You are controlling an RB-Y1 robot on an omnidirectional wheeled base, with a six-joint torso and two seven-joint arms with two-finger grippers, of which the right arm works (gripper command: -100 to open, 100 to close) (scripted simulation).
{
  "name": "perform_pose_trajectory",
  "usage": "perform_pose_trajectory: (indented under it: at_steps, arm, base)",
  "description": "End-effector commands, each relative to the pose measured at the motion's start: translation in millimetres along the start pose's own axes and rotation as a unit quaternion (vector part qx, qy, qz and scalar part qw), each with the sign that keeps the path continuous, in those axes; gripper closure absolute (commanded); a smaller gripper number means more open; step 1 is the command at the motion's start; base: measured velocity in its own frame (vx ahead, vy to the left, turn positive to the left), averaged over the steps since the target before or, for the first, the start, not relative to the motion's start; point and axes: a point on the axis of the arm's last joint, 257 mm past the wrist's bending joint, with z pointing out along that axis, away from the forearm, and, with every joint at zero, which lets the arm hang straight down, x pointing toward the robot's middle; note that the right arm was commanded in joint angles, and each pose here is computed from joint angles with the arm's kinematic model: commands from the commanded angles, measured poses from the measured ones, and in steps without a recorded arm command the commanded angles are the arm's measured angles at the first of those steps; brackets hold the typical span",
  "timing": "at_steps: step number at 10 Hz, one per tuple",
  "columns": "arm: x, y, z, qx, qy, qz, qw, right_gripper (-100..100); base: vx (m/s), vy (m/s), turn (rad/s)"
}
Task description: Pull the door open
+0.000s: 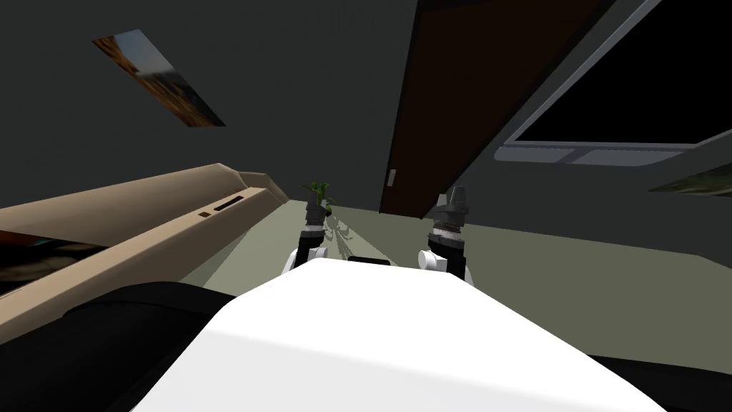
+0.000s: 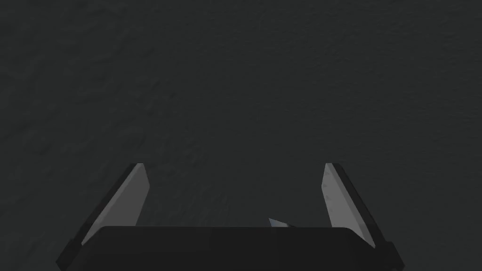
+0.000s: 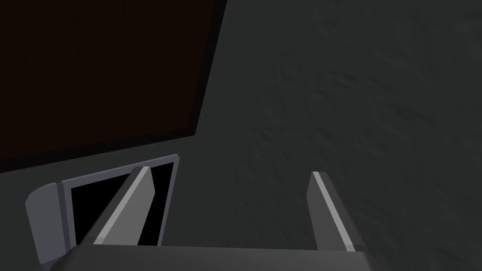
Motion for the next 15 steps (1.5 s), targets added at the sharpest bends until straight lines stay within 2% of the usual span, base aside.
perform_pose_trajectory:
  at_steps: [1,5,6,8,12,15]
  arm:
    - [1.1,-12.6,-0.3,0.009,0.003,0.024,0.9997,-100]
    - [2.0,-41.4,-1.0,0.031,0.004,0.078,0.9965,-100]
    - [1.7,-54.9,-1.4,0.042,0.002,0.104,0.9938,-100]
    - [1.2,-68.6,-1.8,0.052,0.000,0.129,0.9902,-100]
    - [-1.3,-100.3,-3.3,0.077,-0.011,0.189,0.9789,-100]
    - [-4.3,-126.1,-4.9,0.096,-0.025,0.238,0.9662,-100]
  base:
    - [0.092,-0.003,0.069]
    - [0.146,-0.019,0.070]
    - [0.149,-0.022,0.080]
    - [0.120,-0.028,0.069]
    - [0.090,-0.025,0.069]
    - [0.104,-0.023,0.074]
